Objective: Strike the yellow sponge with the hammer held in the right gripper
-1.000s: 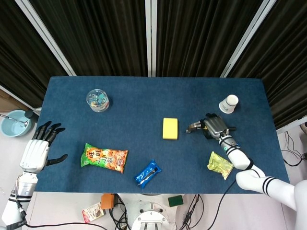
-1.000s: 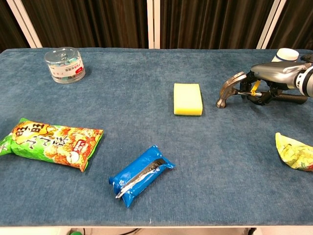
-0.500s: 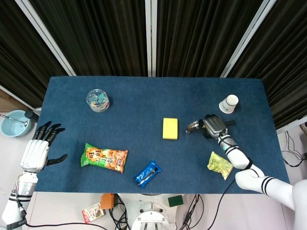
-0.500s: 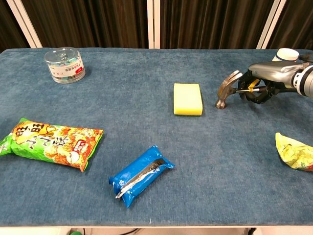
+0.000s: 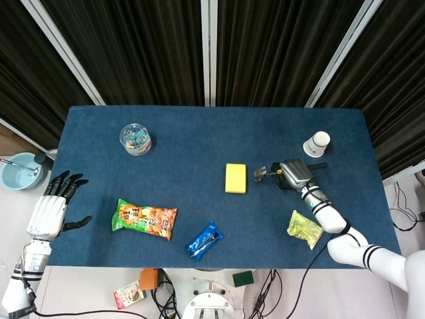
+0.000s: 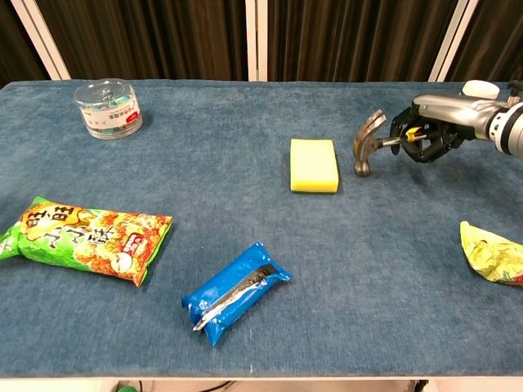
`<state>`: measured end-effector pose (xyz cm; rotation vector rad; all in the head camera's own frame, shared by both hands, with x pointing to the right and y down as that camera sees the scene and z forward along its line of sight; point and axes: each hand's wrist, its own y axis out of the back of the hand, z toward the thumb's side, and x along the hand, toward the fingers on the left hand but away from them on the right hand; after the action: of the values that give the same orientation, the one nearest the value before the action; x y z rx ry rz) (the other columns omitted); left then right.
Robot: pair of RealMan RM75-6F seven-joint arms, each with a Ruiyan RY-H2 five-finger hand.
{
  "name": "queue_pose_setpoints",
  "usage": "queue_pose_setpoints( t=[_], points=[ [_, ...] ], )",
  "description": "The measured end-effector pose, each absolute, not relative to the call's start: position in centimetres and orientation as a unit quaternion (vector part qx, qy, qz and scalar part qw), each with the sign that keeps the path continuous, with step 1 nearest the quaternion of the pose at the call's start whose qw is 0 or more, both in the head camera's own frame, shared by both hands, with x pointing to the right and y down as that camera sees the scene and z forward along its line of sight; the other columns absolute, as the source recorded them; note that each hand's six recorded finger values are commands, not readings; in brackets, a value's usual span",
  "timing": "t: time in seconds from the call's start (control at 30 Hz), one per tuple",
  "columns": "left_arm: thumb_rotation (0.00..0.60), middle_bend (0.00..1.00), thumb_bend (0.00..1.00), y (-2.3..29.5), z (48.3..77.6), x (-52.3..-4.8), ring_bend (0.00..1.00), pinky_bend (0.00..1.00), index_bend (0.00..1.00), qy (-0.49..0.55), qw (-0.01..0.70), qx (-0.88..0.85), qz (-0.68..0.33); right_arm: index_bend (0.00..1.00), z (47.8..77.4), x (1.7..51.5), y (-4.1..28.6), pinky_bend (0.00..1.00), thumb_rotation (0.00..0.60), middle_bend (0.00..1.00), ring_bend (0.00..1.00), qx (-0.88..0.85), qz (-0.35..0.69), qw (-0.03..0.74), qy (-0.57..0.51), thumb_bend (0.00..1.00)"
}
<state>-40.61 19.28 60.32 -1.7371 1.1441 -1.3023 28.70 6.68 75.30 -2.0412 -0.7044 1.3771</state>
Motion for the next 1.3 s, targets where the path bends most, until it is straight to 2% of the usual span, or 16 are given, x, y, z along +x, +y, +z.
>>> queue_pose_setpoints(
  t=[0.37, 0.73, 1.1, 1.3],
  points=[
    [0.600, 0.16, 0.09, 19.5, 60.1, -40.5, 0.05, 0.11, 0.21, 0.438, 0.340, -0.665, -0.501, 0.95, 72.9, 28.8, 6.0, 0.79, 0.600, 0.77, 0.64, -0.784, 0.457, 0.267, -0.324, 1.00],
    [0.600, 0.16, 0.09, 19.7, 59.8, -40.6, 0.05, 0.11, 0.21, 0.440, 0.342, -0.662, -0.501, 0.96, 72.2, 25.7, 6.4, 0.81, 0.600, 0.78, 0.65, -0.789, 0.467, 0.267, -0.295, 1.00],
    [0.600, 0.15, 0.09, 20.3, 60.2, -41.4, 0.05, 0.11, 0.21, 0.441, 0.334, -0.658, -0.510, 0.96, 75.3, 22.4, 7.1, 0.81, 0.600, 0.78, 0.66, -0.781, 0.511, 0.246, -0.261, 1.00],
    [0.600, 0.15, 0.09, 20.3, 59.8, -41.5, 0.05, 0.11, 0.21, 0.445, 0.339, -0.655, -0.508, 0.96, 73.0, 22.0, 6.7, 0.81, 0.600, 0.78, 0.66, -0.796, 0.474, 0.237, -0.292, 1.00]
  ],
)
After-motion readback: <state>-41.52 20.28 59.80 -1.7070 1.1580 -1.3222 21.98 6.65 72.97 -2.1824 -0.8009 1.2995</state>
